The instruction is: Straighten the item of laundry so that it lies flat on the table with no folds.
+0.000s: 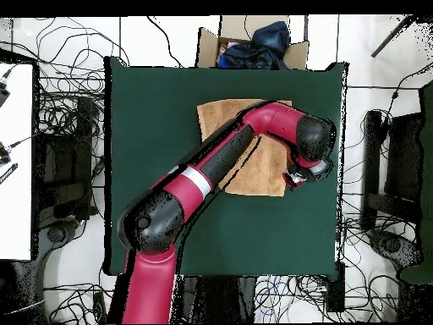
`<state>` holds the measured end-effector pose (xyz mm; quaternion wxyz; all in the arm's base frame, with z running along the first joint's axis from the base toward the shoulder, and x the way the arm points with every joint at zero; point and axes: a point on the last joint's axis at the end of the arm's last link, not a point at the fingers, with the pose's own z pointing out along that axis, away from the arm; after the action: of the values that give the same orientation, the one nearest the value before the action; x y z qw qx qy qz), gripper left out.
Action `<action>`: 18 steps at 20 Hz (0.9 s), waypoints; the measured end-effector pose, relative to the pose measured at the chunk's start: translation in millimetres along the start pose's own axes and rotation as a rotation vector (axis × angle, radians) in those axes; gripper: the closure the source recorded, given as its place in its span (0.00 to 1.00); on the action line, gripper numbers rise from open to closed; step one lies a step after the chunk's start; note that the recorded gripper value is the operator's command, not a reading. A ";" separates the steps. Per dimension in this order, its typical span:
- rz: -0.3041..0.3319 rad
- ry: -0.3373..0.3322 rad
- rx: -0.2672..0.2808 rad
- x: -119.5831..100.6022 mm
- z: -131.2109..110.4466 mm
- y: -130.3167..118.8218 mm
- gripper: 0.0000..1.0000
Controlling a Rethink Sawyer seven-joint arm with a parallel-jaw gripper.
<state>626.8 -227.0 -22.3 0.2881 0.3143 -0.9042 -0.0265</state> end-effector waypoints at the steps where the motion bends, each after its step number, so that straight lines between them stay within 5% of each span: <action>1: 0.007 -0.009 -0.001 3.2 -2.2 0.2 0.00; 14: 0.015 -0.155 0.008 -0.2 -44.4 8.9 0.00; 18: 0.005 -0.247 -0.006 -15.0 -53.2 17.8 0.00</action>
<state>655.0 -196.9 18.5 0.1754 0.3053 -0.9336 -0.0669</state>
